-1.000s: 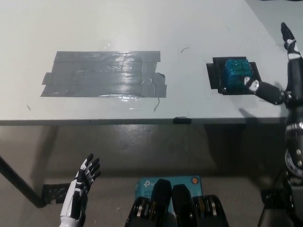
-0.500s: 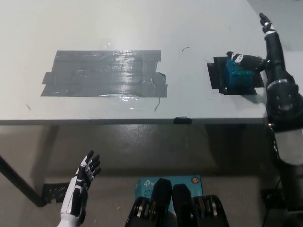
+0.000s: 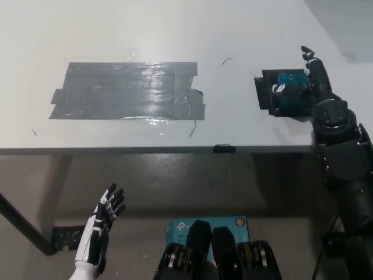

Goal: A rubick's cube is kept in the black marked spot on the table and the robot uses its right arm to pick it up and hands it to a person

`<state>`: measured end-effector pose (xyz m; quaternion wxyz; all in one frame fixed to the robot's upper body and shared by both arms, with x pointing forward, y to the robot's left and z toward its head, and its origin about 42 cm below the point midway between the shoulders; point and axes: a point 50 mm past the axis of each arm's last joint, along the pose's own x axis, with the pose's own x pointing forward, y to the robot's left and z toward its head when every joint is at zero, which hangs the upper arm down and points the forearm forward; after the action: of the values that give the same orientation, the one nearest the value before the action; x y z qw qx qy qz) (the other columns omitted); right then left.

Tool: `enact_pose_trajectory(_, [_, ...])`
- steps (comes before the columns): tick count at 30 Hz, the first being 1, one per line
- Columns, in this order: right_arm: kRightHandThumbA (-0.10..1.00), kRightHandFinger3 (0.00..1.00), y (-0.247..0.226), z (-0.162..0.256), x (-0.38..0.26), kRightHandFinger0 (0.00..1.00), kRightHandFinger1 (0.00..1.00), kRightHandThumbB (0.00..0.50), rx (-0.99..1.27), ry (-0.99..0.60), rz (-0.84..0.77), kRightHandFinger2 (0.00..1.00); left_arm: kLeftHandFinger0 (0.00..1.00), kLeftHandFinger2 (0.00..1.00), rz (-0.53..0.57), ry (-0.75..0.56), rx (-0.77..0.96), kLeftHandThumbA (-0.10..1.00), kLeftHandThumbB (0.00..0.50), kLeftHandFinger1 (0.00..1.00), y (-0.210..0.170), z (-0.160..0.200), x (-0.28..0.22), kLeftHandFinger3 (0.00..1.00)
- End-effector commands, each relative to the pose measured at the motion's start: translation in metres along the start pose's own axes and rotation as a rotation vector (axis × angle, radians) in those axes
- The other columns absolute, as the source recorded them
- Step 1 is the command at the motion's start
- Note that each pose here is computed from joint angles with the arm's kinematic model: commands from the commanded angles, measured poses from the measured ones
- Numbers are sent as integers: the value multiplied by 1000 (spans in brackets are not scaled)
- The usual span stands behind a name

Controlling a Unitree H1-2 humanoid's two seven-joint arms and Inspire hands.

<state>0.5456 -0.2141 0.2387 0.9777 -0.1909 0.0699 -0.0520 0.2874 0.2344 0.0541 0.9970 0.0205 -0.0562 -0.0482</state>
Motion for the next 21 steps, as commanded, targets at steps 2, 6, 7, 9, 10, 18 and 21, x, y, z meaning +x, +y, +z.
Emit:
enact_pose_trajectory(2, [904, 1000, -17, 36, 11, 1000, 1000, 454, 25, -76, -53, 1000, 1000, 1000, -16, -74, 24, 1000, 13, 1000, 4, 10, 5, 1000])
enact_pose_trajectory(6, [907, 1000, -20, 34, 12, 1000, 1000, 459, 15, -53, -51, 1000, 1000, 1000, -18, -74, 20, 1000, 23, 1000, 3, 11, 6, 1000])
enact_pose_trajectory(7, [907, 1000, -19, 34, 12, 1000, 1000, 460, 17, -50, -50, 1000, 1000, 1000, -18, -73, 18, 1000, 24, 1000, 2, 12, 6, 1000])
enact_pose_trajectory(9, [902, 1000, -19, 35, 12, 1000, 1000, 465, 27, -48, -47, 1000, 1000, 1000, -16, -74, 11, 1000, 29, 1000, 2, 12, 6, 1000])
enact_pose_trajectory(10, [903, 1000, -18, 35, 12, 1000, 1000, 466, 27, -48, -45, 1000, 1000, 1000, -15, -75, 11, 1000, 30, 1000, 2, 12, 7, 1000])
enact_pose_trajectory(18, [847, 1000, -13, 36, 11, 1000, 1000, 445, 86, -39, -21, 1000, 1000, 1000, -15, -77, 18, 1000, 26, 1000, 5, 14, 10, 1000])
enact_pose_trajectory(21, [828, 1000, -10, 32, 10, 1000, 1000, 444, 106, -29, -12, 1000, 1000, 1000, -13, -74, 20, 1000, 31, 1000, 5, 14, 10, 1000])
